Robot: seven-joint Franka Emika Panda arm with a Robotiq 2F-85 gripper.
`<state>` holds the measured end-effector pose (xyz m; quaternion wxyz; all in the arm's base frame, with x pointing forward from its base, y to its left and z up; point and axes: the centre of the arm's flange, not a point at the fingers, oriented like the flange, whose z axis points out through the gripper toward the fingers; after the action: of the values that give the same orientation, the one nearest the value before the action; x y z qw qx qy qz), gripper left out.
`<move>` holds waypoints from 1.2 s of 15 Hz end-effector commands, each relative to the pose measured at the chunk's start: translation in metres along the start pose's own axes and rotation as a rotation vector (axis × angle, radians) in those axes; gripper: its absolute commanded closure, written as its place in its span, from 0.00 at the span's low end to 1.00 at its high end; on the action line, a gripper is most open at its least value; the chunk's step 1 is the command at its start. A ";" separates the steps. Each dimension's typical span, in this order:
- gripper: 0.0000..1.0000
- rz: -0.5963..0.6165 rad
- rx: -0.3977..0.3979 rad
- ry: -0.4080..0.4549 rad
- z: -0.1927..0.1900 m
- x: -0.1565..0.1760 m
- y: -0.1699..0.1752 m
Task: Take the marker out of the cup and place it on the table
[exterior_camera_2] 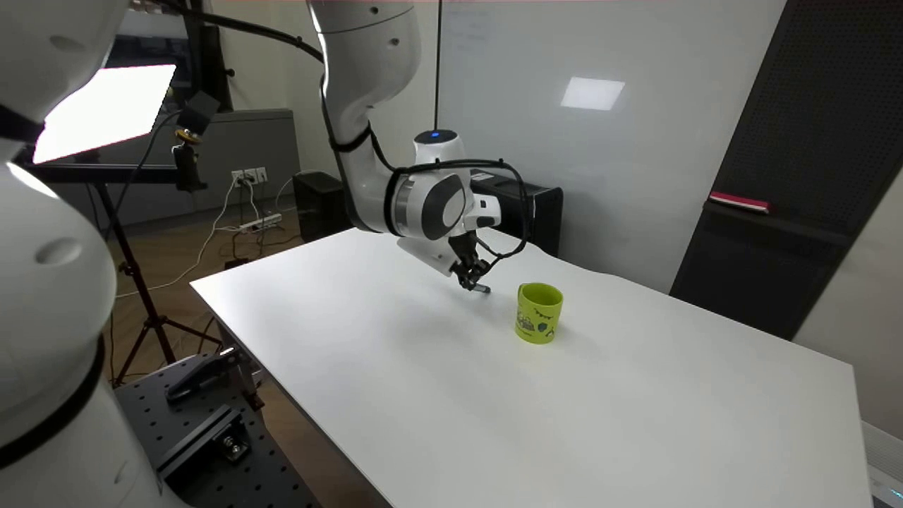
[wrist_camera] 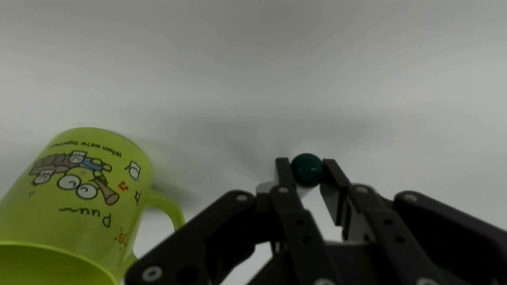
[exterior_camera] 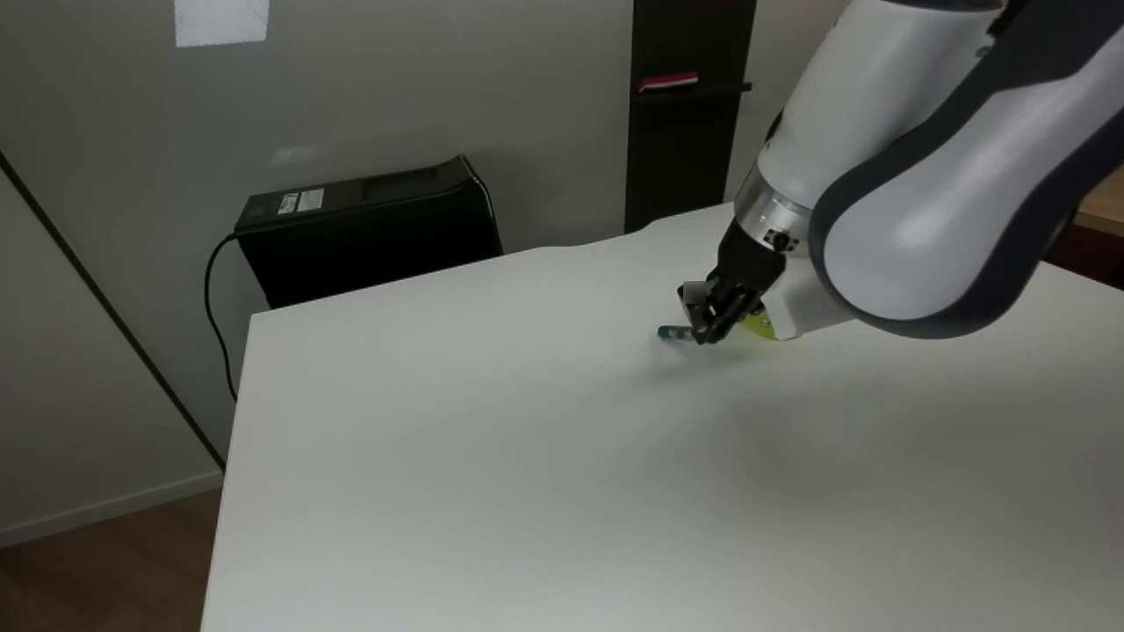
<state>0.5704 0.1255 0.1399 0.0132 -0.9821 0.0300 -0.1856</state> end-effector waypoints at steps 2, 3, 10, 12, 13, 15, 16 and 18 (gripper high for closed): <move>0.94 0.018 0.003 -0.123 0.026 -0.014 0.002; 0.94 0.021 0.010 -0.179 0.031 -0.017 0.003; 0.38 0.066 -0.021 -0.454 0.043 -0.005 0.017; 0.25 0.073 -0.032 -0.474 0.036 0.005 0.024; 0.18 0.077 -0.038 -0.479 0.032 0.010 0.026; 0.04 0.080 -0.039 -0.483 0.021 0.024 0.031; 0.01 0.085 -0.040 -0.475 0.014 0.030 0.032; 0.00 0.098 -0.030 -0.454 0.003 0.043 0.035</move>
<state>0.5953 0.0933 0.1244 0.0087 -0.9964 0.0697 0.0477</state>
